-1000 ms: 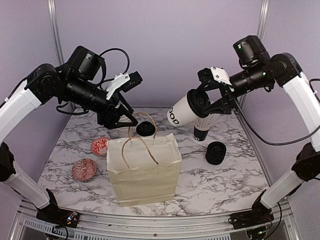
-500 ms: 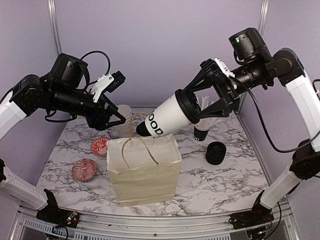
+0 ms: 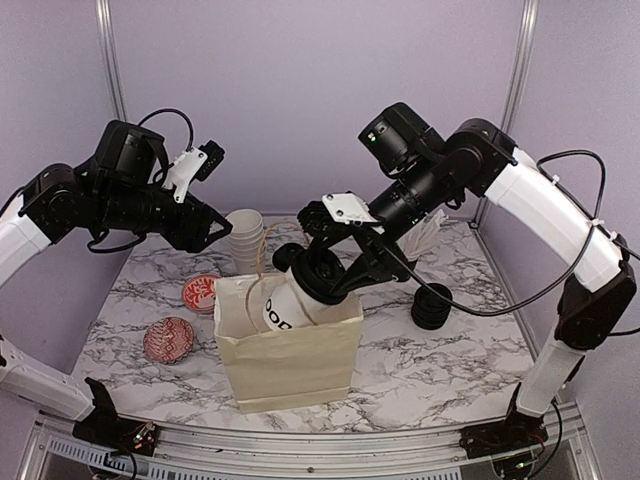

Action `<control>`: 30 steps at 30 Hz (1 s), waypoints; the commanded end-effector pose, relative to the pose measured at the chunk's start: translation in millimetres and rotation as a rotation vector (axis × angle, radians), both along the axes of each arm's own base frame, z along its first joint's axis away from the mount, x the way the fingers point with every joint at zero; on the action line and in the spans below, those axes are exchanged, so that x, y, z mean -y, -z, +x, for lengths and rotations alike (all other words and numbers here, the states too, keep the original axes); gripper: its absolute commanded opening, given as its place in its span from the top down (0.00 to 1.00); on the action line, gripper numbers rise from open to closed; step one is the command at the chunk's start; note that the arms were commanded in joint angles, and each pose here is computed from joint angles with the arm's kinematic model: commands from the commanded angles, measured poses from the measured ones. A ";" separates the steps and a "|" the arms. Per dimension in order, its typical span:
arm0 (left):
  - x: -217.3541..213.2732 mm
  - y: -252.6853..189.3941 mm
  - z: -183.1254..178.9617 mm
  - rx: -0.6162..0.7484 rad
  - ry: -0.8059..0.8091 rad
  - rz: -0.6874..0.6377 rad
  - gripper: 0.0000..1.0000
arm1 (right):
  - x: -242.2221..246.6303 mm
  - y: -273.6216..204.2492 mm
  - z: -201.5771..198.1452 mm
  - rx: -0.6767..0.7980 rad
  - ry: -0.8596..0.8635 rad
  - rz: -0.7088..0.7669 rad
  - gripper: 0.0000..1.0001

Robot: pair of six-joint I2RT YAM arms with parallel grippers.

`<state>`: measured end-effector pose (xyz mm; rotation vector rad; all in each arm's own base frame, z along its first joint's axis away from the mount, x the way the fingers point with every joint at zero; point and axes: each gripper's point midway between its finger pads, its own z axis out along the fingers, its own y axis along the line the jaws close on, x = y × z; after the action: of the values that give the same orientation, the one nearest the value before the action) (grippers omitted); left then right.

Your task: Pack the takeout coffee

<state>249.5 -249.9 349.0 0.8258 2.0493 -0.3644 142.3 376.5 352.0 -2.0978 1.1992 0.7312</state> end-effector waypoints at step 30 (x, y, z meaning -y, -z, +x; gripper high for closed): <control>-5.5 81.0 31.6 -0.099 -0.011 -0.089 0.35 | -21.9 75.8 69.1 0.493 0.185 -0.422 0.40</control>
<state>284.4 -236.6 264.7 0.7180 2.1603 -0.4096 173.5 405.6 270.9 -2.3268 1.2817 0.0841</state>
